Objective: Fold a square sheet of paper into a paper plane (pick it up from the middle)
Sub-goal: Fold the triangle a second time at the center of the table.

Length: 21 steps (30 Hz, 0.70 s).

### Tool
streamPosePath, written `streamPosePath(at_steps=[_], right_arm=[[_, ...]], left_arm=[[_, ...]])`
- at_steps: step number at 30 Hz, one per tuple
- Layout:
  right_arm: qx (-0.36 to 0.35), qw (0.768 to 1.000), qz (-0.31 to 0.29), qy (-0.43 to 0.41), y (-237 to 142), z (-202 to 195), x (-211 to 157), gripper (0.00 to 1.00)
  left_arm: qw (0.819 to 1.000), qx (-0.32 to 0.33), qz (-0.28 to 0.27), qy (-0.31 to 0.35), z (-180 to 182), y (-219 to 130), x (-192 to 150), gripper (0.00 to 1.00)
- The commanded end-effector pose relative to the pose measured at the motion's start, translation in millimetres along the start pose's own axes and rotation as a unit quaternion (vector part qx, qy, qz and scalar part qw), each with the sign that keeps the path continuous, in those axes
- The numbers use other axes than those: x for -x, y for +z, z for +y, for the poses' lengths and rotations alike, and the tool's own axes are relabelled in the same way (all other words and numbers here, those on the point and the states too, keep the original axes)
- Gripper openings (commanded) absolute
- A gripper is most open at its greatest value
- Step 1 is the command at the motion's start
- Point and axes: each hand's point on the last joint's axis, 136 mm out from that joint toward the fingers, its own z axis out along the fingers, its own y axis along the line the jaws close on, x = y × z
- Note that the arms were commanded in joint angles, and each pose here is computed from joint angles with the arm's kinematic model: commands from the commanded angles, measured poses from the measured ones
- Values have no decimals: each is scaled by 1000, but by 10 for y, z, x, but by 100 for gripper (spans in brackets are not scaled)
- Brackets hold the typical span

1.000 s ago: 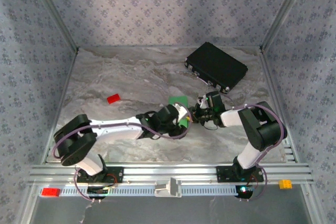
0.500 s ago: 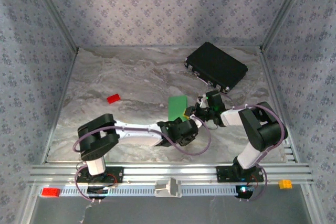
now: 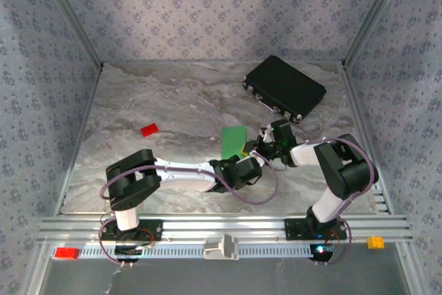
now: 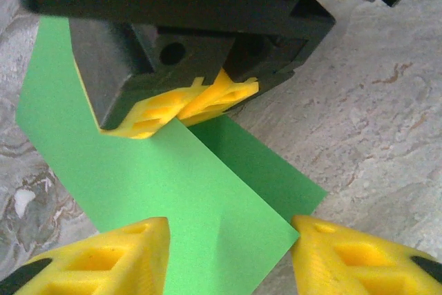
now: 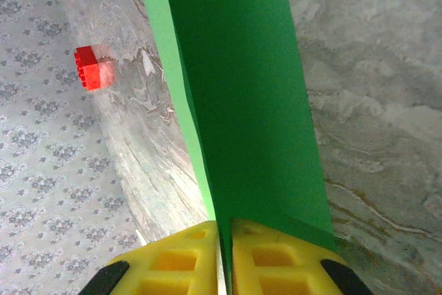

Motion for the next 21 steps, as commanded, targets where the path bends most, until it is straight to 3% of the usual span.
streamPosePath(at_steps=[1, 9, 14, 17, 21], right_arm=[[4, 1000, -2, -10, -35, 66, 32, 13], [-5, 1000, -12, -10, -86, 48, 53, 15], [-34, 999, -34, -14, -248, -32, 101, 18], [-67, 996, -57, -14, -421, -134, 137, 21], [-90, 993, -78, -20, -626, -200, 159, 23]], left_arm=[[1000, 5, -6, 3, 25, -54, 47, 41], [1000, -12, -12, -17, 21, -94, 61, 17], [995, -72, -15, -68, 36, -121, 113, 6], [982, -142, -21, -125, 40, -161, 184, 3], [948, -248, -20, -199, 20, -190, 279, 0]])
